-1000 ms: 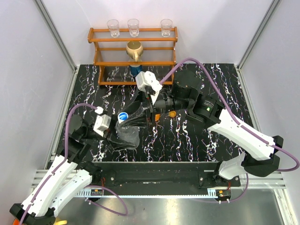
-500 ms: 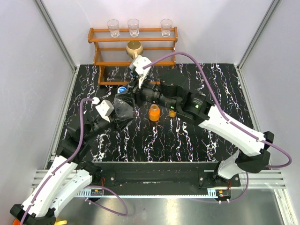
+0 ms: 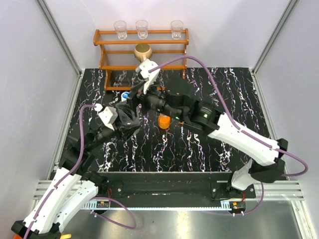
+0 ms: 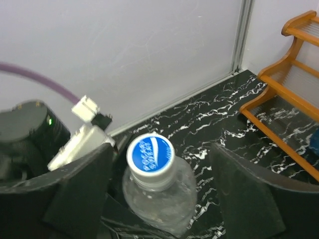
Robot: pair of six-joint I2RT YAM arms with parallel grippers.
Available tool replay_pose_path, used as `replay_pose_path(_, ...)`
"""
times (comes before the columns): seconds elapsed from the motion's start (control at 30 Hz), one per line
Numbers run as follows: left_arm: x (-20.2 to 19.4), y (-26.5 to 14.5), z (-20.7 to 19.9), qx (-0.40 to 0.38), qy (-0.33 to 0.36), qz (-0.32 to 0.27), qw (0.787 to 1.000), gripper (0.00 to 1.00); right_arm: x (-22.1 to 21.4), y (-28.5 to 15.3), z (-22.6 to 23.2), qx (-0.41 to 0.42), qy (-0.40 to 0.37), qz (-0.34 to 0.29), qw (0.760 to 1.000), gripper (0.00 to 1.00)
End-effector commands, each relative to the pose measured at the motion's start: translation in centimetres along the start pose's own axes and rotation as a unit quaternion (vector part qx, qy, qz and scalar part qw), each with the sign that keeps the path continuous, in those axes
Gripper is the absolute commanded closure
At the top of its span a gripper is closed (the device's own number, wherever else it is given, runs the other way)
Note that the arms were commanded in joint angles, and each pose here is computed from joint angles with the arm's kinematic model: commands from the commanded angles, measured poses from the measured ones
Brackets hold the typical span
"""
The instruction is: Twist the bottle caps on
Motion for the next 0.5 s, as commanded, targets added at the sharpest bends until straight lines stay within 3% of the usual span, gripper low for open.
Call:
replay_pose_path(0.0, 3.8, -0.7, -3.6, -0.126, 0.012, -0.086, 0.988, 0.58, 3.9, -6.1, 3.6, 0.121, -0.031, -0.029, 0.992, 0.08)
replay_pose_path(0.13, 4.2, -3.2, -8.8, -0.327, 0.006, -0.119, 0.937, 0.57, 3.7, -10.6, 4.7, 0.217, -0.064, 0.003, 0.974, 0.06)
replay_pose_path(0.3, 4.0, -4.8, -10.6, -0.408, -0.003, -0.110, 0.907, 0.55, 3.5, -14.0, 7.4, 0.341, -0.088, 0.022, 0.936, 0.05)
replay_pose_path(0.47, 4.1, -5.6, -11.3, -0.446, -0.008, -0.099, 0.889, 0.52, 2.5, -13.0, 8.6, 0.401, -0.081, 0.053, 0.911, 0.06)
Point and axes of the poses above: each gripper's point midway between its finger pads, its own y axis out along the fingers, its own z axis along the line the jaws close on, x = y × z, the point moved 3 cm from there along -y, back along the fingers, and after that the axes turned 11 degrees about y, right-handed, at the moved point
